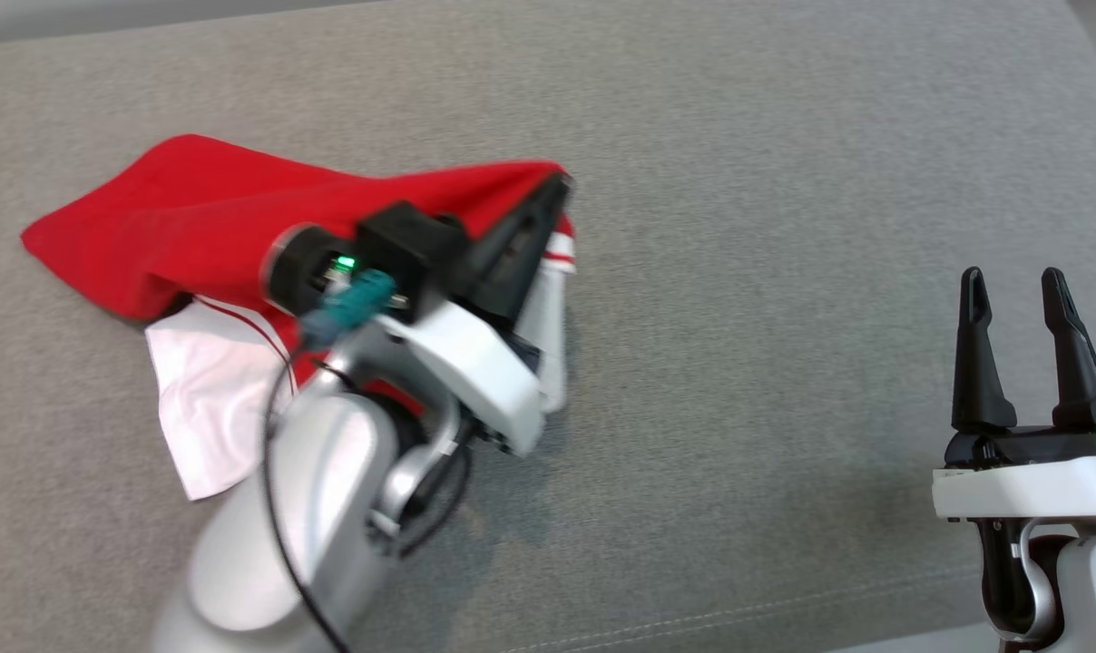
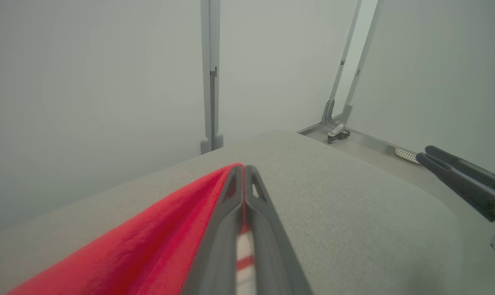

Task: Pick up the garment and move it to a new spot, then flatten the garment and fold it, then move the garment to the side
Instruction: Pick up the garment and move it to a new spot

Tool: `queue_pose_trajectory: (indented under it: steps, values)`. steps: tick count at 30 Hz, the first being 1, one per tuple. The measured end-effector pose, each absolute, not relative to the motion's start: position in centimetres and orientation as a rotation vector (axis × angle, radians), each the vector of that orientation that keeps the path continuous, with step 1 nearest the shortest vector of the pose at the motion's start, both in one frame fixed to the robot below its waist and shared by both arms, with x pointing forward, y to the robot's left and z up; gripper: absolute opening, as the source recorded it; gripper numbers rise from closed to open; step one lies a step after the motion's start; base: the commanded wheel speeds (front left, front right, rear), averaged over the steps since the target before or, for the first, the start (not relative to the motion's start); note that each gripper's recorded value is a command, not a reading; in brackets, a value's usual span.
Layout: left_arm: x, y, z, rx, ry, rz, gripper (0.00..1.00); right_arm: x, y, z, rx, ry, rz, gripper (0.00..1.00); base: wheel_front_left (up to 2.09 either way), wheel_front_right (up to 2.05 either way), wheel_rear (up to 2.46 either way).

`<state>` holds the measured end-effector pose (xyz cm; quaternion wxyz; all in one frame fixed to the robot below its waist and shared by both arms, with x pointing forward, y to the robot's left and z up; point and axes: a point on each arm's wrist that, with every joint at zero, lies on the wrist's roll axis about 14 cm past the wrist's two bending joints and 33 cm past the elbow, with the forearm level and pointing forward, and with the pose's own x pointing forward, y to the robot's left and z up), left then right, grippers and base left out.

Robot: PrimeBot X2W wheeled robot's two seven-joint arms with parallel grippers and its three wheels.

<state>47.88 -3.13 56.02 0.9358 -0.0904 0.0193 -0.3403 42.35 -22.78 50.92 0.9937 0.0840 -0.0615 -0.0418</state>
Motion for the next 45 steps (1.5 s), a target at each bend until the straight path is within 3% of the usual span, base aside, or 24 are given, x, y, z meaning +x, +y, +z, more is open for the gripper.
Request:
queue_pose_trajectory:
  steps: [6, 16, 17, 18, 27, 36, 45]
  values:
    - [44.0, -12.2, 53.0, -0.221, 0.155, -0.935, 0.0, 40.0, -25.7, 51.5, 0.169, -0.131, -0.171, 1.0, 0.0, 0.0, 0.0]
    - [42.9, -16.1, 48.1, -0.233, 0.291, -1.029, 0.0, 38.6, -27.4, 50.0, 0.166, -0.082, -0.233, 1.0, 0.0, 0.0, 0.0]
    - [42.9, -16.0, 47.9, -0.231, 0.287, -1.027, 0.84, 38.7, -27.3, 49.7, 0.169, -0.074, -0.232, 1.0, 0.0, 0.0, 0.0]
    - [42.9, -15.9, 48.0, -0.231, 0.281, -1.026, 1.0, 38.8, -27.2, 49.5, 0.171, -0.069, -0.229, 1.0, 0.0, 0.0, 0.0]
    - [44.0, -13.2, 54.2, -0.272, 0.052, -0.951, 1.0, 40.7, -25.0, 49.1, 0.177, -0.064, -0.158, 1.0, 0.0, 0.0, 0.0]
    - [47.8, 1.5, 55.2, -0.181, -0.037, -0.503, 1.0, 42.9, -20.8, 49.9, 0.158, -0.088, -0.028, 1.0, 0.0, 0.0, 0.0]
    - [43.5, 16.8, 53.8, -0.135, -0.016, -0.061, 1.0, 42.4, -16.3, 50.9, 0.134, -0.102, 0.101, 1.0, 0.0, 0.0, 0.0]
